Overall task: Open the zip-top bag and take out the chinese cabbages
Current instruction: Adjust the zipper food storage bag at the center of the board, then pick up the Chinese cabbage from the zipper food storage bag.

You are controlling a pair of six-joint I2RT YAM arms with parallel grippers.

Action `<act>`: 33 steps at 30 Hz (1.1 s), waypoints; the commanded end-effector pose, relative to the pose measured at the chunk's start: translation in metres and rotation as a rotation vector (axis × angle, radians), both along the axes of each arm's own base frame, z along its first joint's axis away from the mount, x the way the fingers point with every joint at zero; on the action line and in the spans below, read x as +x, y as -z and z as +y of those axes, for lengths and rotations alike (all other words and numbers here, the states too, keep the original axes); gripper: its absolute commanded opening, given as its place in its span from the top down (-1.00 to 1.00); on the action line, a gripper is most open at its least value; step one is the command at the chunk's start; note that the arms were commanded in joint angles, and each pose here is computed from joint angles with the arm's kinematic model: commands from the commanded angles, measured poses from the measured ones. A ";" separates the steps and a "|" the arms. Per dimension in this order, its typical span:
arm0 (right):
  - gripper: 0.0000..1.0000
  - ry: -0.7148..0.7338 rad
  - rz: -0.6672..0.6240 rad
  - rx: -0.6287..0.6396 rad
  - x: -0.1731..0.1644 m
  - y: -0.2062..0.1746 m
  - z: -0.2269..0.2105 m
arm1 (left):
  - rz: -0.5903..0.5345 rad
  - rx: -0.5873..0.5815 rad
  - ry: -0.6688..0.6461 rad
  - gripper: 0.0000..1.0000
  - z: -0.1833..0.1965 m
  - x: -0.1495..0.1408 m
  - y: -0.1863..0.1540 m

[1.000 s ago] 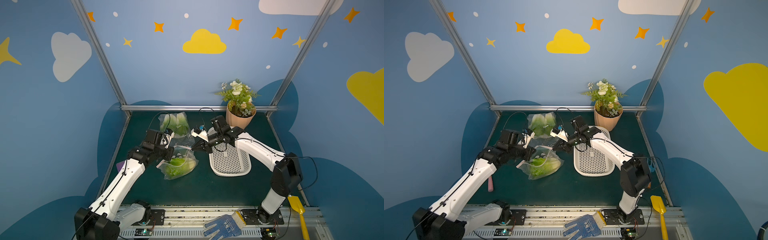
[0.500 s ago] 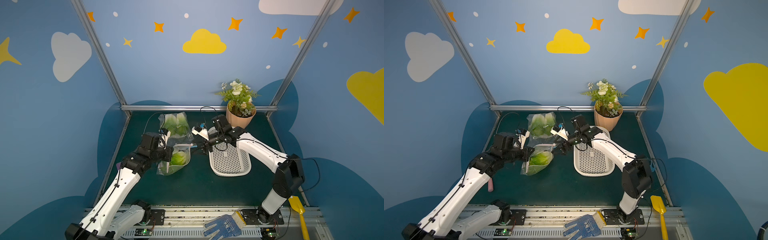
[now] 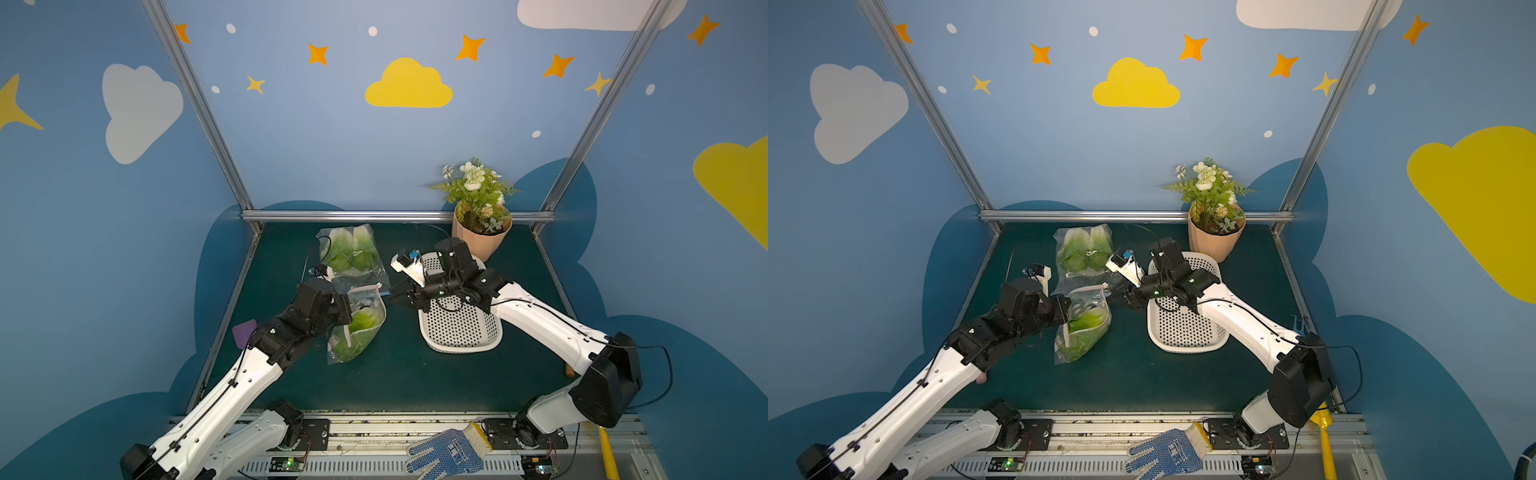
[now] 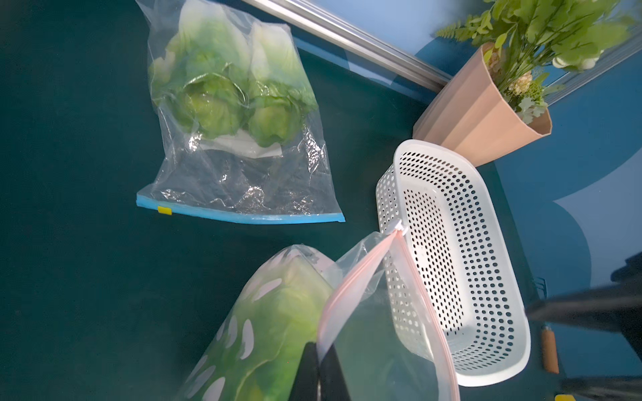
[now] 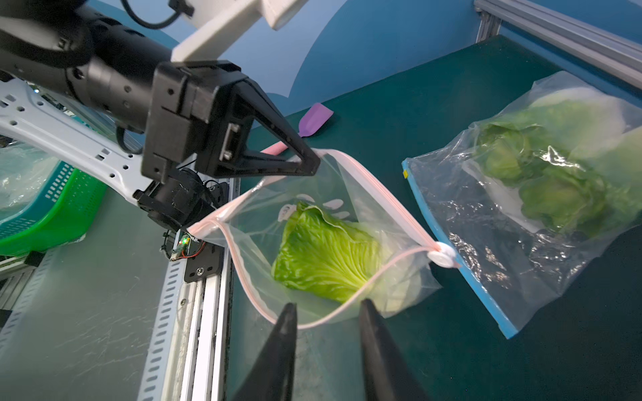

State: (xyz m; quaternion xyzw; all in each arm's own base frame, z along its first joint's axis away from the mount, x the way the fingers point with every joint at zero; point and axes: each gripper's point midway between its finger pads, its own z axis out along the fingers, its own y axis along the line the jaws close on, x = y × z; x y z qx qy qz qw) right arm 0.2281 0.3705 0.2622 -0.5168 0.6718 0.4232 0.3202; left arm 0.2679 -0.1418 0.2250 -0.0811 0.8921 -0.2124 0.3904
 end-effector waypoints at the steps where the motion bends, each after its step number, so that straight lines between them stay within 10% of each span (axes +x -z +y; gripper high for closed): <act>1: 0.64 0.002 -0.015 0.009 -0.014 -0.005 0.008 | -0.066 -0.093 -0.074 0.91 -0.005 0.013 -0.013; 16: 0.86 0.086 -0.024 -0.139 -0.013 0.032 0.028 | -0.115 -0.193 -0.016 0.91 -0.052 0.000 -0.015; 33: -0.11 0.042 0.075 -0.284 -0.044 0.112 0.048 | -0.136 -0.215 -0.030 0.91 -0.034 -0.020 -0.006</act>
